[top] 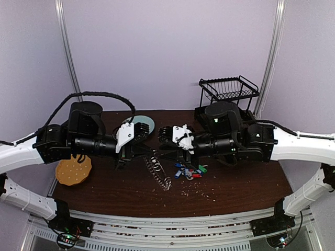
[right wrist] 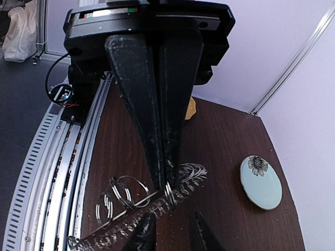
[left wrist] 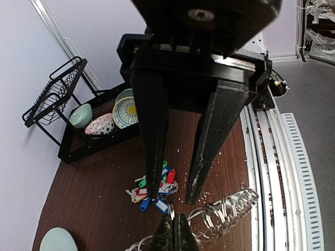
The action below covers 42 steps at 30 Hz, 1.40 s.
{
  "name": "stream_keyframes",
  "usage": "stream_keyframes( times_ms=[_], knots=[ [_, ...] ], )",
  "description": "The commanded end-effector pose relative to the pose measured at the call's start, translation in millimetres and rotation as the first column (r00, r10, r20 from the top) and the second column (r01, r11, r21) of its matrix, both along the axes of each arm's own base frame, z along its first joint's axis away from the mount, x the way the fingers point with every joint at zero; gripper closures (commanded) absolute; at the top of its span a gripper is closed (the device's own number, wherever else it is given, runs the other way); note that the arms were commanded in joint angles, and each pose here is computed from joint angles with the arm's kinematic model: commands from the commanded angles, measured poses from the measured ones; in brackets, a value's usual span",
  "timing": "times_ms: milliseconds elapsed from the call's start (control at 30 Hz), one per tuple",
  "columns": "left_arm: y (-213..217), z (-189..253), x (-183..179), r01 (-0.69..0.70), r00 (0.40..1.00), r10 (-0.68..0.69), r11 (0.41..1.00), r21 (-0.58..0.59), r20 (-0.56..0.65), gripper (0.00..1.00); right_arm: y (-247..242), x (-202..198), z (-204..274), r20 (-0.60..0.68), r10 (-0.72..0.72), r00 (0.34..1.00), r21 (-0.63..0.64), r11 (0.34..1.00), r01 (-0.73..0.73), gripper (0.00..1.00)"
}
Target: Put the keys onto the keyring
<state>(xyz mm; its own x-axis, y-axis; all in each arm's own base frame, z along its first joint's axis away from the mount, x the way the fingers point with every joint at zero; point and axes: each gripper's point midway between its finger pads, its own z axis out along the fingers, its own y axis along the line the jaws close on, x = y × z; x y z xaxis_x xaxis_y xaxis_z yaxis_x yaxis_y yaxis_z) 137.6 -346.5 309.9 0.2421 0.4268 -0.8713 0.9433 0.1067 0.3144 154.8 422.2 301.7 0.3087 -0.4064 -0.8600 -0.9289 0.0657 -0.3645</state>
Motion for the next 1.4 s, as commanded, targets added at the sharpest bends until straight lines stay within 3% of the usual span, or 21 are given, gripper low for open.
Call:
stream_keyframes(
  times_ms=[0,100,600,733,867,900,967,1100,1233,1367],
  knots=[
    [-6.4,27.6,-3.3,0.030,0.999,-0.027,0.997,-0.069,0.043,1.00,1.3,1.7,21.4,0.034,0.005,0.999,0.039,0.999,-0.006,0.78],
    [-8.1,26.8,-5.6,0.045,0.998,-0.042,0.996,-0.073,0.041,1.00,2.6,4.4,19.7,0.035,-0.006,0.999,0.037,0.999,0.005,0.84],
    [-9.7,23.6,-4.4,0.031,0.999,-0.029,0.996,-0.079,0.029,1.00,10.7,-4.5,19.4,-0.006,0.051,0.999,0.046,0.998,-0.050,0.85],
    [-10.2,22.7,-4.6,0.034,0.999,-0.031,0.996,-0.081,0.031,1.00,11.4,-7.2,18.8,-0.015,0.065,0.998,0.048,0.997,-0.065,1.00],
    [-9.3,28.7,-5.4,0.028,0.999,-0.026,0.993,-0.119,0.025,1.00,8.4,-13.1,22.1,-0.036,0.089,0.995,0.072,0.994,-0.086,1.00],
    [-6.9,31.7,-3.6,0.009,1.000,-0.005,0.990,-0.143,0.025,0.97,6.5,-13.3,24.7,-0.051,0.092,0.994,0.097,0.991,-0.087,1.00],
    [0.9,40.3,-1.9,-0.026,0.999,0.034,0.975,-0.219,0.029,0.82,3.1,-15.0,40.7,-0.094,0.116,0.989,0.218,0.971,-0.093,1.00],
    [14.2,51.6,-9.6,-0.035,0.999,0.038,0.921,-0.388,0.002,0.71,-3.0,-25.6,66.7,-0.208,0.204,0.957,0.488,0.869,-0.080,1.00],
    [13.6,53.3,-15.1,-0.014,1.000,0.006,0.909,-0.417,-0.021,0.71,-2.6,-28.6,72.5,-0.310,0.287,0.906,0.607,0.794,-0.044,1.00],
    [8.2,50.3,-18.8,0.011,0.999,-0.027,0.913,-0.408,-0.034,0.78,-7.9,-27.4,75.0,-0.329,0.309,0.892,0.676,0.737,-0.007,1.00]
  ],
)
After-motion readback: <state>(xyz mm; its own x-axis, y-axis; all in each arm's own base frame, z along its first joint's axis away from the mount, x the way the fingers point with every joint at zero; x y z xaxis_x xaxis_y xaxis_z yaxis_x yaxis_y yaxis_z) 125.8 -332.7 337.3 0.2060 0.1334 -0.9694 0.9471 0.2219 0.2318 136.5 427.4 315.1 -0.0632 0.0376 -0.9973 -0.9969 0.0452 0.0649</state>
